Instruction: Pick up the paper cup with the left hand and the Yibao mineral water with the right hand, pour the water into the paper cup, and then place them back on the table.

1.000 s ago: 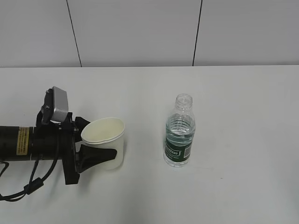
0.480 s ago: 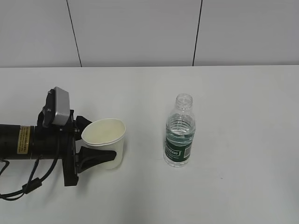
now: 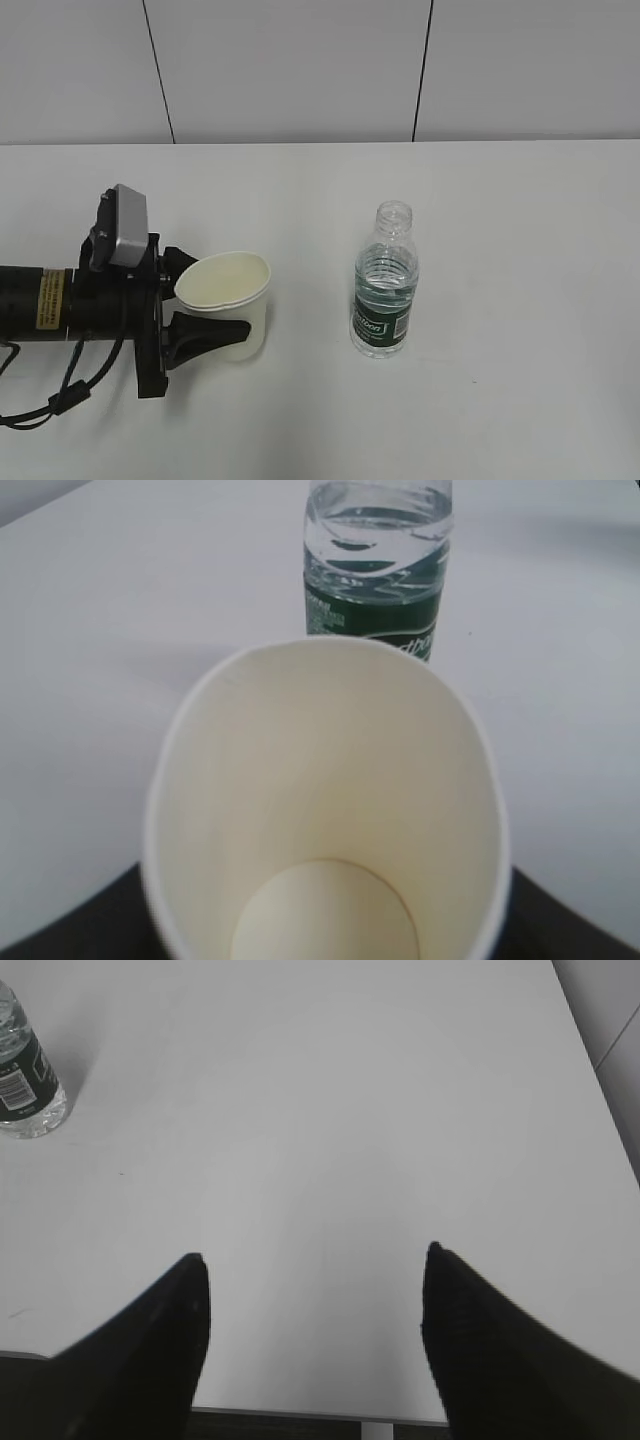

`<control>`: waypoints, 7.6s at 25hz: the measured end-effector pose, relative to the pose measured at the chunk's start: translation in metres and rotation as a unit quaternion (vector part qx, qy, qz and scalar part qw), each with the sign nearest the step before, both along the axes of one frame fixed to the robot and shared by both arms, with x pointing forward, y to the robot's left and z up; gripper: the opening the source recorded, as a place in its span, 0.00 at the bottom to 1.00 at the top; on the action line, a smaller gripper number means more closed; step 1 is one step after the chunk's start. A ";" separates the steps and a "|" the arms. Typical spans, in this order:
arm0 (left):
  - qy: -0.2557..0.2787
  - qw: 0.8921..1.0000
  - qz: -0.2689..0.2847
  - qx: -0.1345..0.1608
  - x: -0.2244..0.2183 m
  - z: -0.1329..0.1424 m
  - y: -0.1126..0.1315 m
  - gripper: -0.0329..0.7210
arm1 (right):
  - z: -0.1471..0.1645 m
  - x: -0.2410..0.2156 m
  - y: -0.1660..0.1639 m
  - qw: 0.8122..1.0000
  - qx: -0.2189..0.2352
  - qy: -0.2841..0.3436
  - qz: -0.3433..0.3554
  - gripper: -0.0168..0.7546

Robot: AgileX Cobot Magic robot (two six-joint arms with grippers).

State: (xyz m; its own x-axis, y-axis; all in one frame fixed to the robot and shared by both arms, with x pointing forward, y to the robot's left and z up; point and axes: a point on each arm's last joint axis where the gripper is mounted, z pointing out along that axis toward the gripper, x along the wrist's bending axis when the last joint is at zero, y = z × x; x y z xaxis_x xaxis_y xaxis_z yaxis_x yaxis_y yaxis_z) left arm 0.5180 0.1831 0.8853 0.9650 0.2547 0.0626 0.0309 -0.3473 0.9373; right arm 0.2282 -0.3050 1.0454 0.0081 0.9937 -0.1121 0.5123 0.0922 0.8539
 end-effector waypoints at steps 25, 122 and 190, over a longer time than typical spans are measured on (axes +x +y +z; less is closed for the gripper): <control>0.000 1.000 0.001 0.000 0.000 0.000 0.000 0.63 | -0.018 0.059 0.006 0.970 -0.040 -0.236 0.043 0.65; -0.021 0.999 0.032 -0.016 0.002 0.004 -0.026 0.63 | -0.187 0.309 0.111 0.880 0.096 -0.097 0.455 0.72; 0.018 1.000 0.000 0.008 0.013 -0.007 -0.053 0.60 | -0.144 0.395 0.125 0.812 -0.123 -0.209 0.531 0.66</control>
